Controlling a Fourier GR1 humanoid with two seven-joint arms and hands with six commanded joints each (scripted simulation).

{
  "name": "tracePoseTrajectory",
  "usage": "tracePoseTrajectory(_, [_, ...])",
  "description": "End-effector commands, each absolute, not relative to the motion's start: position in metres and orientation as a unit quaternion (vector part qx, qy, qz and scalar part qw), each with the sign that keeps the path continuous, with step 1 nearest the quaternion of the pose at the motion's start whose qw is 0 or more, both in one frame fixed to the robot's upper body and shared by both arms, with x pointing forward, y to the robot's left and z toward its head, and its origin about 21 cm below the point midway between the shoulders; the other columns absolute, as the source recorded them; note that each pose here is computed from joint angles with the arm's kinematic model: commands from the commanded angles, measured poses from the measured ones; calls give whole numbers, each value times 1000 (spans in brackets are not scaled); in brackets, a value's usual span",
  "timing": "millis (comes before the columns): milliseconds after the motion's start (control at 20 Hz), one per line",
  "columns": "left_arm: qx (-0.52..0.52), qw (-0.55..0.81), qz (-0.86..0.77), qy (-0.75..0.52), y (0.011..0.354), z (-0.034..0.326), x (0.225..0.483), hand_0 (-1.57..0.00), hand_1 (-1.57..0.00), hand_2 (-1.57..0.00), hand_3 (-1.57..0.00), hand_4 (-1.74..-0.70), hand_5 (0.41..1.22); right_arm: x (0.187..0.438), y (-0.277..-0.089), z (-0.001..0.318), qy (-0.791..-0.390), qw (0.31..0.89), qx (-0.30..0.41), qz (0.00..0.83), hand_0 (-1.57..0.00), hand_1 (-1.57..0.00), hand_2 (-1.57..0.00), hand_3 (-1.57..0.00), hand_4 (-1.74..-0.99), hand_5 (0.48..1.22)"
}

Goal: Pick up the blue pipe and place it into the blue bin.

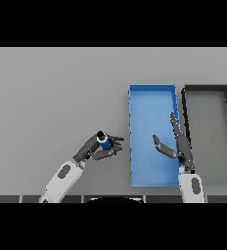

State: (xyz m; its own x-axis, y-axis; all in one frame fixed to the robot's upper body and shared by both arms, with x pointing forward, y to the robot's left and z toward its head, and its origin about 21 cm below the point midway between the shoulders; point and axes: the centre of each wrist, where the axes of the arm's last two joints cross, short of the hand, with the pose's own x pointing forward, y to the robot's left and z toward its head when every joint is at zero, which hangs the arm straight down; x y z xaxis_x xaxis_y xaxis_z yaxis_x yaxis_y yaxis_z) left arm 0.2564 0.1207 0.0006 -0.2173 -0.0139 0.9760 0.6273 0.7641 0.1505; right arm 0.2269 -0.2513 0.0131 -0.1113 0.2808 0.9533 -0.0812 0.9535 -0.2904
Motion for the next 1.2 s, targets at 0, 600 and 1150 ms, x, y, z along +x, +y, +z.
tracePoseTrajectory(0, [-212,586,-273,-733,119,6,255,-1528,-1535,-1540,-1539,-1468,1207,225,-252,15,-738,656,-71,141,1,1,1,1,-1220,638])
tracePoseTrajectory(600, [-240,557,-309,-732,106,48,257,-1568,-1569,-1569,-1569,-1466,1220,209,-249,11,-742,647,-102,140,1,1,1,1,-1141,643])
tracePoseTrajectory(1150, [-243,555,-317,-730,101,47,257,-1571,-1571,-1571,-1571,-1467,1221,155,-234,56,-781,619,-33,72,1,-25,-106,-1,-1209,609])
